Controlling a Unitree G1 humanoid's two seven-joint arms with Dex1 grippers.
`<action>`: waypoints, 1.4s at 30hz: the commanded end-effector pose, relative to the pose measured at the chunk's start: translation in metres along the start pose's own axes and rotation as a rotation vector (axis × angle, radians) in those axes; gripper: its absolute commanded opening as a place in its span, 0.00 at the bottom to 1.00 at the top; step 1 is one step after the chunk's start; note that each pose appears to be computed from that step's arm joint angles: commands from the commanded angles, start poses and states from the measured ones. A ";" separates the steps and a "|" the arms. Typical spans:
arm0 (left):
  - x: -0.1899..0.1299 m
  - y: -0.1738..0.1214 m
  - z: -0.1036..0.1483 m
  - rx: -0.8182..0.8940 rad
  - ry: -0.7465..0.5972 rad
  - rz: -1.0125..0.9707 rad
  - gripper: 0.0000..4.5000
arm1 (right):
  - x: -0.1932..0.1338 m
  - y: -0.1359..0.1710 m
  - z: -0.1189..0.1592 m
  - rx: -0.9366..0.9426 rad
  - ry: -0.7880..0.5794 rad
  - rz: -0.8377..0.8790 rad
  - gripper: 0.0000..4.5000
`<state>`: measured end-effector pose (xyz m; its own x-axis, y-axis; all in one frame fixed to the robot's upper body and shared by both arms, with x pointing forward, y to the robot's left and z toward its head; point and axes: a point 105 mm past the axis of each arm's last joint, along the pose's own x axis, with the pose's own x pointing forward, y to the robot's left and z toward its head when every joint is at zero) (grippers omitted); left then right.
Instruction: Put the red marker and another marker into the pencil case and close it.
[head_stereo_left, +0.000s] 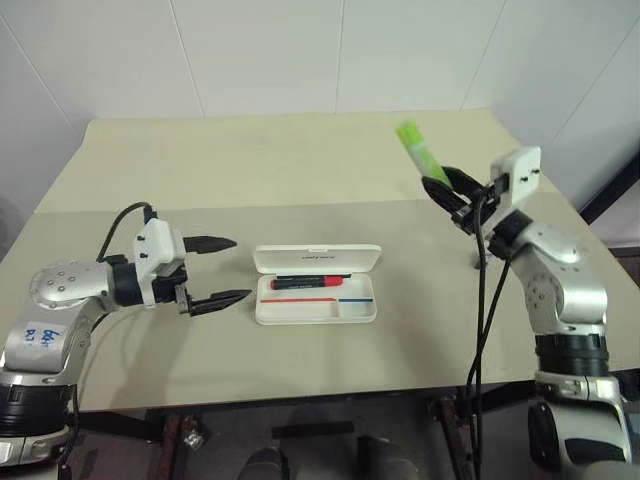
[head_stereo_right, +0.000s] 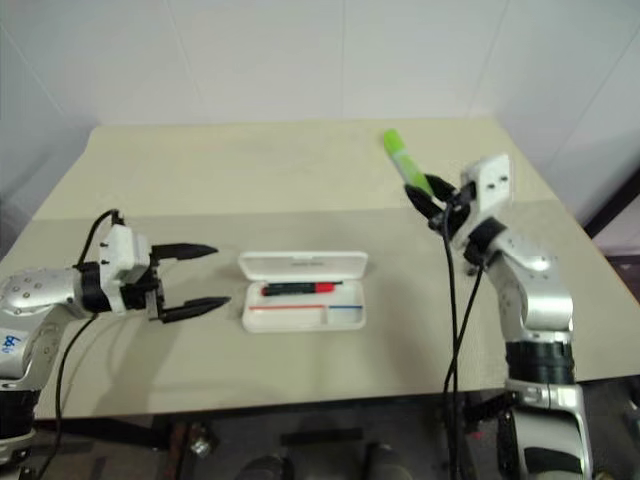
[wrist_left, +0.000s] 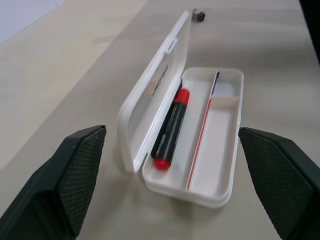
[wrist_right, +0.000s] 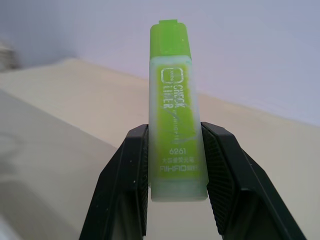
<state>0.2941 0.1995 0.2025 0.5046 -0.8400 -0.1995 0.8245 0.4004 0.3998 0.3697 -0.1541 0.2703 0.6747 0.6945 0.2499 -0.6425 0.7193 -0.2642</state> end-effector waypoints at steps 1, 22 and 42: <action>-0.015 0.003 0.002 0.032 0.018 0.033 1.00 | 0.008 0.038 0.023 -0.031 -0.032 0.246 0.32; -0.032 -0.028 -0.018 -0.026 0.119 -0.023 1.00 | -0.029 0.135 -0.071 -0.044 0.408 0.910 0.32; -0.019 -0.031 -0.017 -0.025 0.088 -0.022 1.00 | 0.020 0.147 -0.095 -0.072 0.416 0.862 0.32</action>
<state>0.2645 0.2112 0.1717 0.5022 -0.8101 -0.3026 0.8500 0.3979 0.3452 0.3212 -0.0406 0.1399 0.0582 0.9089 -0.4130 -0.9745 -0.0381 -0.2213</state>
